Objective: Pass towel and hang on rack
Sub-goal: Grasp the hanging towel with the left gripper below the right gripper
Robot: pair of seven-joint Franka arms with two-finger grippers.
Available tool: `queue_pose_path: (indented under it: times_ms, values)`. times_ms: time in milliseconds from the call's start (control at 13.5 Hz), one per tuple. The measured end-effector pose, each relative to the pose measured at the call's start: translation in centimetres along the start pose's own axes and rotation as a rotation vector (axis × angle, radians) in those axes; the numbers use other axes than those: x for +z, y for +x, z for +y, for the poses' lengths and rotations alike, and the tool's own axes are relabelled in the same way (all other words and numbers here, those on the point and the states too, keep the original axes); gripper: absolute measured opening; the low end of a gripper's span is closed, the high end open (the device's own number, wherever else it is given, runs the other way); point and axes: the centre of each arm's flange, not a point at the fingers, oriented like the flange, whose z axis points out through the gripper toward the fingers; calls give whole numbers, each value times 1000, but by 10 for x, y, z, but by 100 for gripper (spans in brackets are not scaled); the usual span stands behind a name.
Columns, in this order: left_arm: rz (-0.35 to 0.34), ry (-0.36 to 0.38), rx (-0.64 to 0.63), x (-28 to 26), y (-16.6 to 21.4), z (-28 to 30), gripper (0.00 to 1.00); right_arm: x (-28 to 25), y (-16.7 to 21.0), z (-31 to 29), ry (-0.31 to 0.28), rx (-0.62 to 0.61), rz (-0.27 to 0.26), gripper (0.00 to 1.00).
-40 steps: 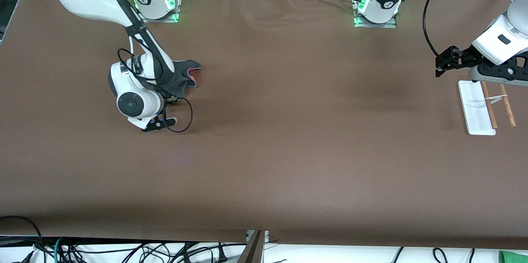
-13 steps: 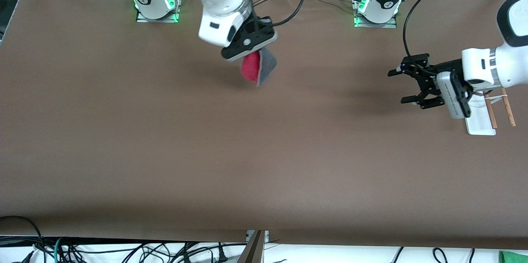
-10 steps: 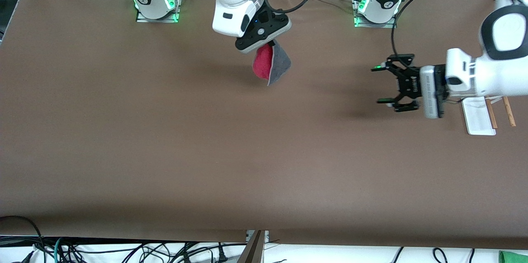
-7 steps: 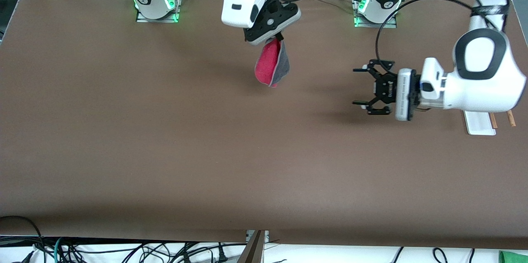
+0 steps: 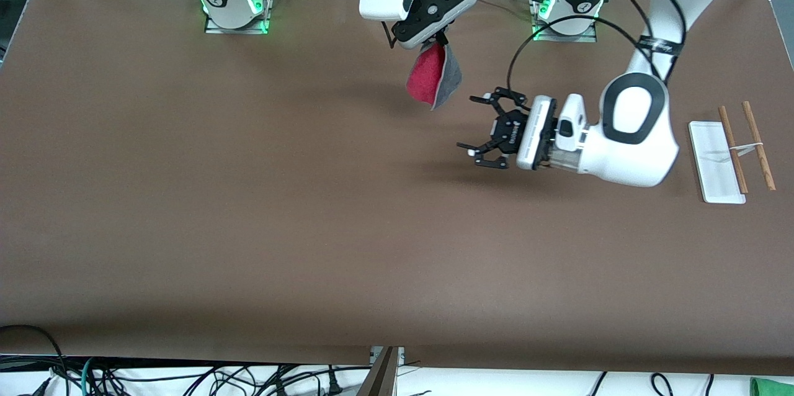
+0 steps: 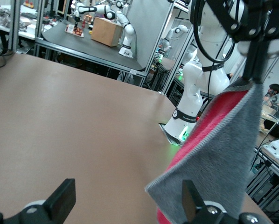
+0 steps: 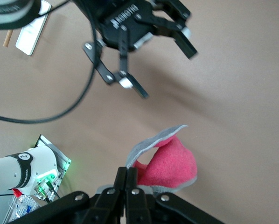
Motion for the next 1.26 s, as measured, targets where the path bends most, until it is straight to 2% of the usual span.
queue_pose_path:
  times_ms: [297,446,595,669,818,892,1041,1115,1189,1264]
  values:
    - [7,-34,87,31,0,-2,100,4,-1,-8,9,-12,8,2]
    - [12,-46,119,35,-6,-4,100,10,-5,-16,-14,-36,13,2]
    - [19,-58,140,38,-11,-5,94,17,-9,-24,-30,-58,11,2]
    - [21,-61,146,38,-13,-6,85,21,-9,-24,-30,-60,6,2]
    - [30,-77,157,37,-16,-5,59,25,-7,-22,-34,-58,0,2]
    - [37,-88,159,34,-16,-4,51,26,-6,-20,-38,-59,-1,2]
    - [33,-110,165,27,-21,-1,28,26,-4,-15,-60,-89,5,2]
    - [15,-114,168,20,-24,-1,28,27,-3,-12,-72,-117,8,2]
    - [3,-116,171,14,-27,-1,32,28,-2,-11,-86,-150,9,2]
    - [-2,-116,177,11,-29,-1,42,29,-1,-8,-100,-189,11,2]
